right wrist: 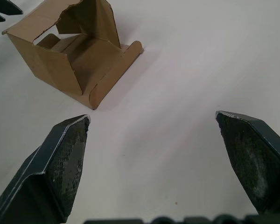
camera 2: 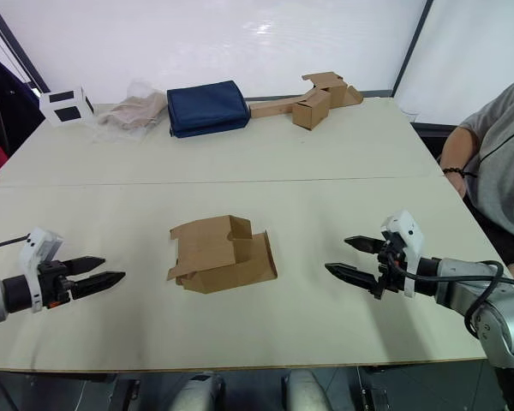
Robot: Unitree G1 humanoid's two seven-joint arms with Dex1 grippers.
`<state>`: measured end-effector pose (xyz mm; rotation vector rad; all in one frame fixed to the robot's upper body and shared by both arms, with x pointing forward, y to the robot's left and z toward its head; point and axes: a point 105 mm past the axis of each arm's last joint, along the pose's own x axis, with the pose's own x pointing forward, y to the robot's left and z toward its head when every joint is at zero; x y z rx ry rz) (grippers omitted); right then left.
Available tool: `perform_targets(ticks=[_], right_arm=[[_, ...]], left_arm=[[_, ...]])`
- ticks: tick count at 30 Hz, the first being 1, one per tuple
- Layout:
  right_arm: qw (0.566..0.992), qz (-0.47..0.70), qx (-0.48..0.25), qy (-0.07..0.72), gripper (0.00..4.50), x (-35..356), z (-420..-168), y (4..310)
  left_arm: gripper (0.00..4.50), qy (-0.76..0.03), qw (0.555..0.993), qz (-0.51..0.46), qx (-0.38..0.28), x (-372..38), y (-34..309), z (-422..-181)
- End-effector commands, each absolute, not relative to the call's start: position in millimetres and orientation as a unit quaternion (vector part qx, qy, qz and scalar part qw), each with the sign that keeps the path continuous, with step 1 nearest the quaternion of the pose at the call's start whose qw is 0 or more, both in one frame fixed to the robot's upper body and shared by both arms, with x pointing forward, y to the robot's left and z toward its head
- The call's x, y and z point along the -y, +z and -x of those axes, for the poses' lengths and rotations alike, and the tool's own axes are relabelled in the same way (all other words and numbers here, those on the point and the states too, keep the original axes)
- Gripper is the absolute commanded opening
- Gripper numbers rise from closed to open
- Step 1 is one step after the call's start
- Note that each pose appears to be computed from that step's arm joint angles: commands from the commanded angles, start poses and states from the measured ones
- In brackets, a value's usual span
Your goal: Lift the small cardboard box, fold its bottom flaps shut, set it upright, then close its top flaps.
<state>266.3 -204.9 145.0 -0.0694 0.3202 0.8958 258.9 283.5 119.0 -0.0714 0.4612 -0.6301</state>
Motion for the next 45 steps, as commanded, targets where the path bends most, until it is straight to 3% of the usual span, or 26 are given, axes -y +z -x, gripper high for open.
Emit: perform_targets(ticks=[1,20,28,31,33,35,45], right_arm=[[0.888,0.039,-0.139,0.437,4.42,202.4,-268.0,151.8],[0.89,0.049,-0.144,0.43,4.42,204.3,-271.6,146.6],[0.886,0.057,-0.139,0.439,4.42,201.2,-274.7,153.4],[0.88,0.045,-0.127,0.455,4.42,193.6,-268.5,160.9],[0.862,0.026,-0.109,0.495,4.42,173.9,-257.4,175.0],[0.837,0.025,-0.096,0.539,4.42,149.8,-244.3,188.1],[0.8,0.043,-0.084,0.592,4.42,102.8,-215.2,199.9]], left_arm=[[4.49,-0.312,0.928,0.031,-0.2,-282.8,133.5,-260.8],[4.49,-0.308,0.931,0.031,-0.193,-280.8,135.7,-267.6],[4.49,-0.319,0.926,0.077,-0.187,-275.4,137.9,-270.9],[4.49,-0.347,0.899,0.163,-0.21,-266.2,139.3,-264.5],[4.49,-0.414,0.83,0.266,-0.261,-245.9,141.2,-245.0],[4.49,-0.448,0.79,0.316,-0.275,-230.0,141.6,-240.4],[4.49,-0.477,0.758,0.369,-0.25,-199.1,152.0,-273.2]])
